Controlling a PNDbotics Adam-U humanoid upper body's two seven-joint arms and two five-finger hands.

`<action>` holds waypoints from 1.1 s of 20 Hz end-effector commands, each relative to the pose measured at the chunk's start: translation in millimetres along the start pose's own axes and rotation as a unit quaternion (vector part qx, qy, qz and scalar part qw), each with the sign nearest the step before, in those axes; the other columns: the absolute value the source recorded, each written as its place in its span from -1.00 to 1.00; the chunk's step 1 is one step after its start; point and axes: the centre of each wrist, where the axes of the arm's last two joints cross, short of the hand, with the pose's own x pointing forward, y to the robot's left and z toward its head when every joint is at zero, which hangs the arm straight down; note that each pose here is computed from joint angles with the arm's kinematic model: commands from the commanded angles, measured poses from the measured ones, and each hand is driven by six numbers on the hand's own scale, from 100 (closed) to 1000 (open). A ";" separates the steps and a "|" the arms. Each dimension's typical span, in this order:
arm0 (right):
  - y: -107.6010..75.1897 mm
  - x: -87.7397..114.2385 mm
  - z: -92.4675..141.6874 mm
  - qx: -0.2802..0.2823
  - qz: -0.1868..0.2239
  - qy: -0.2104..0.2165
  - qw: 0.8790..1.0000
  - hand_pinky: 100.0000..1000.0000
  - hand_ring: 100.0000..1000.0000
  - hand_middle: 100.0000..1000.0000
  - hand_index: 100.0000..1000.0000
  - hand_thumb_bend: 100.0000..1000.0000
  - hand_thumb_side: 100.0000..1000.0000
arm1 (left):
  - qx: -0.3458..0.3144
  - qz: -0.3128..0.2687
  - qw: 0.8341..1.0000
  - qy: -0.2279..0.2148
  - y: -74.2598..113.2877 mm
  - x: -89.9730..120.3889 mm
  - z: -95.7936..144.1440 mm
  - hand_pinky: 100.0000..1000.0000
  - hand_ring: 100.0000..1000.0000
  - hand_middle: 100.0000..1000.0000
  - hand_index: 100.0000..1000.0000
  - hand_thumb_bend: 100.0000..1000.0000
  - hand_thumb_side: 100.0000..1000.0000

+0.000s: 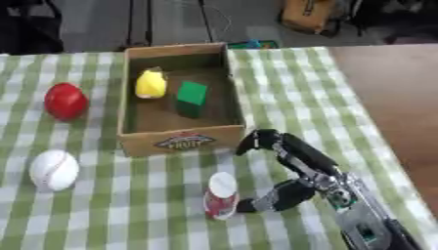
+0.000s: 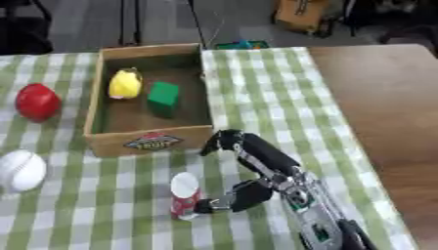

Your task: Pick up objects on the table and place them in the box.

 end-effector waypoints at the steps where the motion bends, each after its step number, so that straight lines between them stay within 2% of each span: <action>1: -9.3 1.9 0.5 -0.021 -0.005 -0.012 1.000 0.35 0.38 0.32 0.41 0.62 0.17 | -0.011 -0.018 1.000 -0.005 6.8 4.0 -5.0 -0.36 0.24 0.47 0.51 -1.00 1.00; 5: -7.6 1.5 0.6 -0.020 -0.013 -0.014 1.000 0.36 0.38 0.32 0.40 0.64 0.08 | -0.012 -0.021 1.000 -0.001 6.4 4.0 -4.6 -0.36 0.24 0.47 0.51 -1.00 1.00; 15: -1.2 3.6 -3.1 -0.009 -0.028 -0.027 0.999 0.37 0.38 0.31 0.38 0.56 0.19 | -0.011 -0.020 1.000 0.005 4.0 3.5 -5.7 -0.37 0.24 0.48 0.50 -1.00 1.00; 22: 1.6 6.5 -6.2 0.003 -0.040 -0.060 0.997 0.40 0.39 0.31 0.37 0.48 0.28 | -0.014 -0.019 1.000 0.009 3.4 3.4 -5.8 -0.38 0.24 0.48 0.50 -1.00 1.00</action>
